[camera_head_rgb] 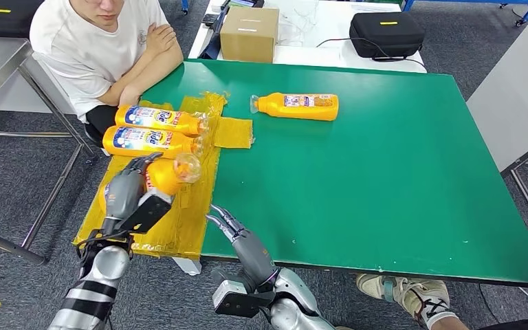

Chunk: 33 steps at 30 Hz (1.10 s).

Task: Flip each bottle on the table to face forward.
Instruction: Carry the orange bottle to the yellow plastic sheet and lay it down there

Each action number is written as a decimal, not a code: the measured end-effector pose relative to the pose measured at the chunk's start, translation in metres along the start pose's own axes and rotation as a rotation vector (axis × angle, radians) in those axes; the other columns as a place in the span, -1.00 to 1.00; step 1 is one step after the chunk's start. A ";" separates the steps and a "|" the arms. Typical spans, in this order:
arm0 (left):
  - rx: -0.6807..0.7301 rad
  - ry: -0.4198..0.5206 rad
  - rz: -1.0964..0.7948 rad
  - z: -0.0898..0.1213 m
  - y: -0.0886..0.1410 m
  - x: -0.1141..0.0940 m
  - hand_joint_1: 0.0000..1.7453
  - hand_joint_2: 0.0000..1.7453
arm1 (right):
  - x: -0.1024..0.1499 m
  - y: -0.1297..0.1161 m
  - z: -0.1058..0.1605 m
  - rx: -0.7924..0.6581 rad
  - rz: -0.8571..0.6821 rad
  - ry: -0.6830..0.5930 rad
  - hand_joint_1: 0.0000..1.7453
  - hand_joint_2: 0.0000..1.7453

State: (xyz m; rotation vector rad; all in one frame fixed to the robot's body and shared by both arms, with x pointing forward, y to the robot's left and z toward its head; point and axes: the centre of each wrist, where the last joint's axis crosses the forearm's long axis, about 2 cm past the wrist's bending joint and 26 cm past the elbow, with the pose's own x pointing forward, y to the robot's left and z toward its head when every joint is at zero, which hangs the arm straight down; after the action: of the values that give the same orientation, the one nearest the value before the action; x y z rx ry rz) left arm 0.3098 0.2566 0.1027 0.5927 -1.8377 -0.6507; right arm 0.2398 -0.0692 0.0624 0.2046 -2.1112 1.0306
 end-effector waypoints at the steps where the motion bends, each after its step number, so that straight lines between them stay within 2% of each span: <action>1: -0.019 0.004 -0.038 -0.003 -0.003 -0.003 1.00 1.00 | 0.000 0.000 0.000 0.001 -0.004 -0.002 -1.00 -1.00; 12: -0.284 0.075 -0.312 -0.026 -0.048 -0.018 1.00 1.00 | 0.003 0.003 0.000 0.015 -0.046 -0.007 -1.00 -1.00; 23: -0.360 0.100 -0.349 -0.032 -0.055 -0.022 1.00 1.00 | 0.003 0.004 0.001 0.016 -0.053 -0.008 -1.00 -1.00; 24: -0.374 0.109 -0.353 -0.033 -0.056 -0.022 0.93 1.00 | 0.003 0.004 0.002 0.016 -0.057 -0.007 -1.00 -1.00; 25: -0.392 0.120 -0.357 -0.033 -0.056 -0.023 0.65 1.00 | 0.003 0.004 0.002 0.016 -0.062 -0.007 -1.00 -1.00; 26: -0.412 0.133 -0.363 -0.033 -0.057 -0.023 0.31 1.00 | 0.004 0.005 0.002 0.016 -0.067 -0.006 -1.00 -1.00; 28: -0.450 0.160 -0.383 -0.034 -0.058 -0.024 -0.58 1.00 | 0.004 0.006 0.003 0.013 -0.074 -0.004 -1.00 -1.00; 29: -0.468 0.174 -0.394 -0.034 -0.058 -0.024 -0.81 1.00 | 0.004 0.006 0.003 0.012 -0.076 -0.004 -1.00 -1.00; 30: -0.483 0.186 -0.402 -0.035 -0.059 -0.025 -0.96 1.00 | 0.004 0.006 0.003 0.011 -0.078 -0.003 -1.00 -1.00; 33: -0.522 0.212 -0.406 -0.038 -0.058 -0.026 -1.00 1.00 | 0.004 0.007 0.004 0.005 -0.081 0.000 -1.00 -1.00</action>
State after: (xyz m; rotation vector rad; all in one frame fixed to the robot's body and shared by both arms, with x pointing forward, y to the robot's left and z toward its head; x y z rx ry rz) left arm 0.3592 0.2255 0.0574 0.6536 -1.2814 -1.2393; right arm 0.2316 -0.0669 0.0597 0.2904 -2.0834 0.9886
